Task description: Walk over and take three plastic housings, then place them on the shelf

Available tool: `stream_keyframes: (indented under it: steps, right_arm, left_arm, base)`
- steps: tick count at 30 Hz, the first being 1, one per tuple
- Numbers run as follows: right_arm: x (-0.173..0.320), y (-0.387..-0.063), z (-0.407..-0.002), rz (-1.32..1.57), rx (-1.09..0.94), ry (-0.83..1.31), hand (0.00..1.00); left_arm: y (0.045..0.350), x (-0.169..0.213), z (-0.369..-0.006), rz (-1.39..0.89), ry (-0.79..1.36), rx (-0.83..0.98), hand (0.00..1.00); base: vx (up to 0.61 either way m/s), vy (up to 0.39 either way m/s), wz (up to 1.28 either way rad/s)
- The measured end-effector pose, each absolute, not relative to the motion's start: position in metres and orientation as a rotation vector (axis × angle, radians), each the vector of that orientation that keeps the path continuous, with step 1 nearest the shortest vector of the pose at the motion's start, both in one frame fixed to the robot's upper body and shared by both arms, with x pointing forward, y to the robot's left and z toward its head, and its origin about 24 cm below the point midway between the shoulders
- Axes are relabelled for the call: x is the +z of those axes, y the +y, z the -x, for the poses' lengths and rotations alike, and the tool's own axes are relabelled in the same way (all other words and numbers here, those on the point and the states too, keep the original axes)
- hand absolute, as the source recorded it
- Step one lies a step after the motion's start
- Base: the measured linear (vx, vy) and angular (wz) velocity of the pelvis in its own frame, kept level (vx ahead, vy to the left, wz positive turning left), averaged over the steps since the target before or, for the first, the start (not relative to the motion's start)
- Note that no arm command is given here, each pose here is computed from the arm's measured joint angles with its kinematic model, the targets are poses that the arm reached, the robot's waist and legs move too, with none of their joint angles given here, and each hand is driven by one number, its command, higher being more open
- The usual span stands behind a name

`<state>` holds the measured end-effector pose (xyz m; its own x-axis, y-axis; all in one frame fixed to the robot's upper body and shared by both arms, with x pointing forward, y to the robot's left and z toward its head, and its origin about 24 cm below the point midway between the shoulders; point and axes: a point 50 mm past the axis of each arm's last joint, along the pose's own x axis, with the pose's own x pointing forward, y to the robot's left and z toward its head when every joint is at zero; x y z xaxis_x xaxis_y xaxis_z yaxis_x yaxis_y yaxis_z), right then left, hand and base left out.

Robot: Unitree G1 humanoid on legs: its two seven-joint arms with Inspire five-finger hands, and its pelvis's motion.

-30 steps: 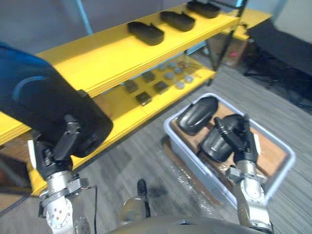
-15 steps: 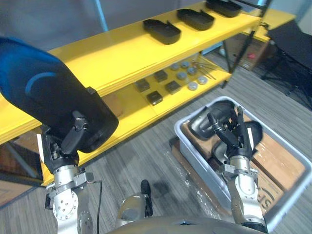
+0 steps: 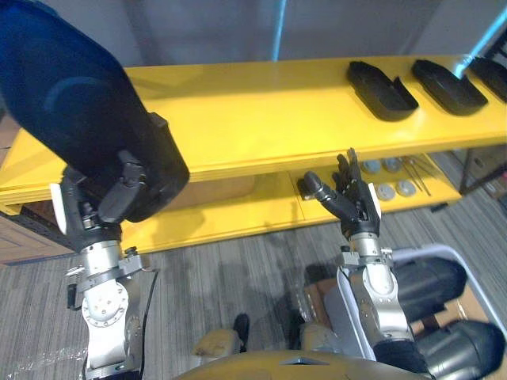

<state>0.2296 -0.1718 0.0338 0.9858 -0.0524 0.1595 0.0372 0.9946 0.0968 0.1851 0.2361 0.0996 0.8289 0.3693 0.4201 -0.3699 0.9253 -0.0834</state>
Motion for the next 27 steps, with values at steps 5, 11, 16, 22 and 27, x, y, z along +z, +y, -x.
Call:
stream_keyframes:
  steps: [5, 11, 16, 22, 27]
  right_arm:
    - [0.039, -0.164, -0.226, -0.106, -0.012, -0.182, 1.0]
    - [0.043, -0.171, -0.219, -0.11, -0.026, -0.199, 1.0]
    - [0.042, -0.174, -0.205, -0.178, -0.012, -0.196, 1.0]
    - [0.059, -0.177, -0.205, -0.157, 0.024, -0.296, 1.0]
    - [0.06, -0.183, -0.207, -0.169, 0.01, -0.303, 1.0]
  left_arm:
    - [0.232, 0.09, -0.175, 0.016, -0.403, 0.383, 0.0]
    - [0.225, 0.09, -0.175, 0.042, -0.41, 0.355, 0.0]
    - [0.22, 0.087, -0.176, 0.084, -0.403, 0.387, 0.0]
    - [0.213, 0.089, -0.178, 0.139, -0.433, 0.382, 0.0]
    - [0.207, 0.102, -0.193, 0.138, -0.498, 0.301, 0.0]
  base:
    - [0.21, -0.168, -0.03]
    - [0.07, -0.067, -0.15]
    - [0.1, -0.03, -0.04]
    - [0.09, 0.1, 0.03]
    - [0.13, 0.355, -0.18]
